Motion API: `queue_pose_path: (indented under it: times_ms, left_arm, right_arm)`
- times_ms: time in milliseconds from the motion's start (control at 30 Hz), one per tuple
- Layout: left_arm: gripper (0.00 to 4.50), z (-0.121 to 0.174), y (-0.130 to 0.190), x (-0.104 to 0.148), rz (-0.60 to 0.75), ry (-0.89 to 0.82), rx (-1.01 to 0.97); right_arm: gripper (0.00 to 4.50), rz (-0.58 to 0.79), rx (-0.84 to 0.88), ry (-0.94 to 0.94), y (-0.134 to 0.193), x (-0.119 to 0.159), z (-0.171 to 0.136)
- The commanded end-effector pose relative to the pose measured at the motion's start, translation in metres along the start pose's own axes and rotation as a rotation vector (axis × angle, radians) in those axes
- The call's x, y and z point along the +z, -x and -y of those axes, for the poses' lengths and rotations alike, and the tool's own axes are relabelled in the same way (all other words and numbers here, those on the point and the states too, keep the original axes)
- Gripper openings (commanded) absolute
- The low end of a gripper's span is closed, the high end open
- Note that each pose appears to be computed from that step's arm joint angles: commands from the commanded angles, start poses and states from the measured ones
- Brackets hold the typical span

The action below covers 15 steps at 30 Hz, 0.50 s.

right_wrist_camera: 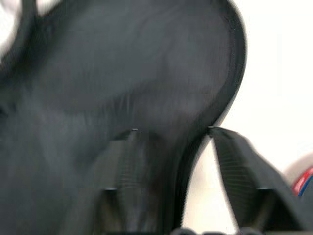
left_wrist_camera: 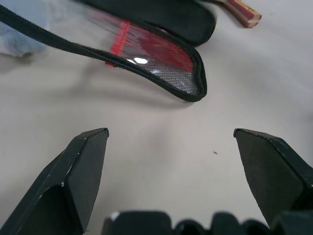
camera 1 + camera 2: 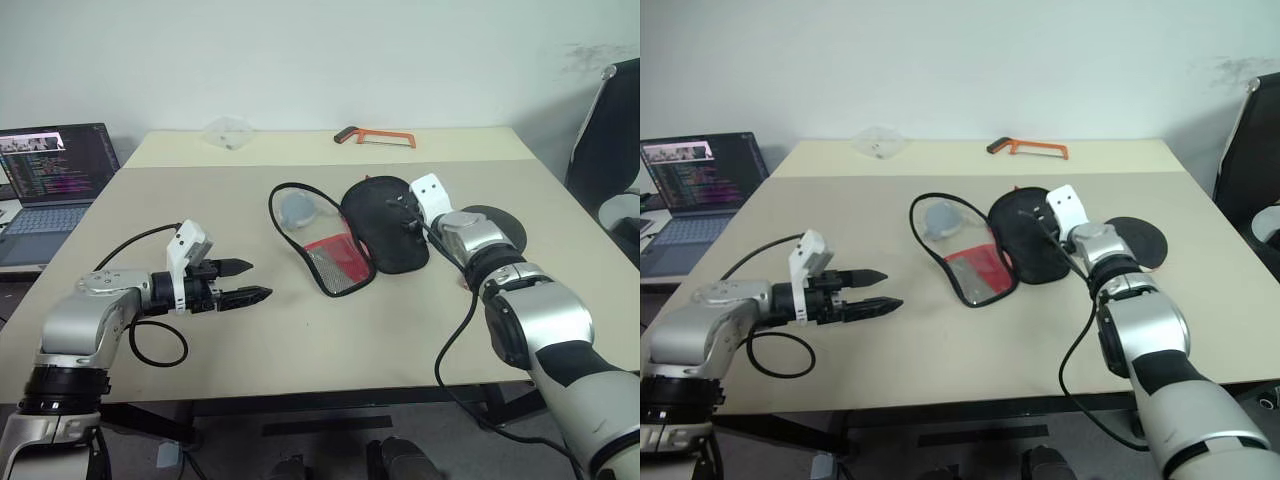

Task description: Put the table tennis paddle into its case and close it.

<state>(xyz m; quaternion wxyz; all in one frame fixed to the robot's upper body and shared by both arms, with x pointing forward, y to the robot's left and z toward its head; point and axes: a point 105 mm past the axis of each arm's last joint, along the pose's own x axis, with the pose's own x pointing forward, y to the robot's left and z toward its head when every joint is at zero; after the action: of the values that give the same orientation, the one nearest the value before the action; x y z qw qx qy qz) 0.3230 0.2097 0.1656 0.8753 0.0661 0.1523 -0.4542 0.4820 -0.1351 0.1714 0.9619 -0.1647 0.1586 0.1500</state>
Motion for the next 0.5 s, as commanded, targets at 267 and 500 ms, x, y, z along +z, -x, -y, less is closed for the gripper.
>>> queue_pose_path:
  times_ms: [267, 500]
  left_arm:
    - [4.5, 0.01, 0.001, 0.025, 0.051, -0.059, -0.11]
    - [4.5, 0.008, -0.001, 0.031, 0.042, -0.076, -0.148]
  right_arm:
    - [4.46, 0.029, -0.343, -0.338, 0.057, 0.004, 0.097]
    - [4.46, -0.114, -0.431, -0.505, 0.09, -0.051, 0.07]
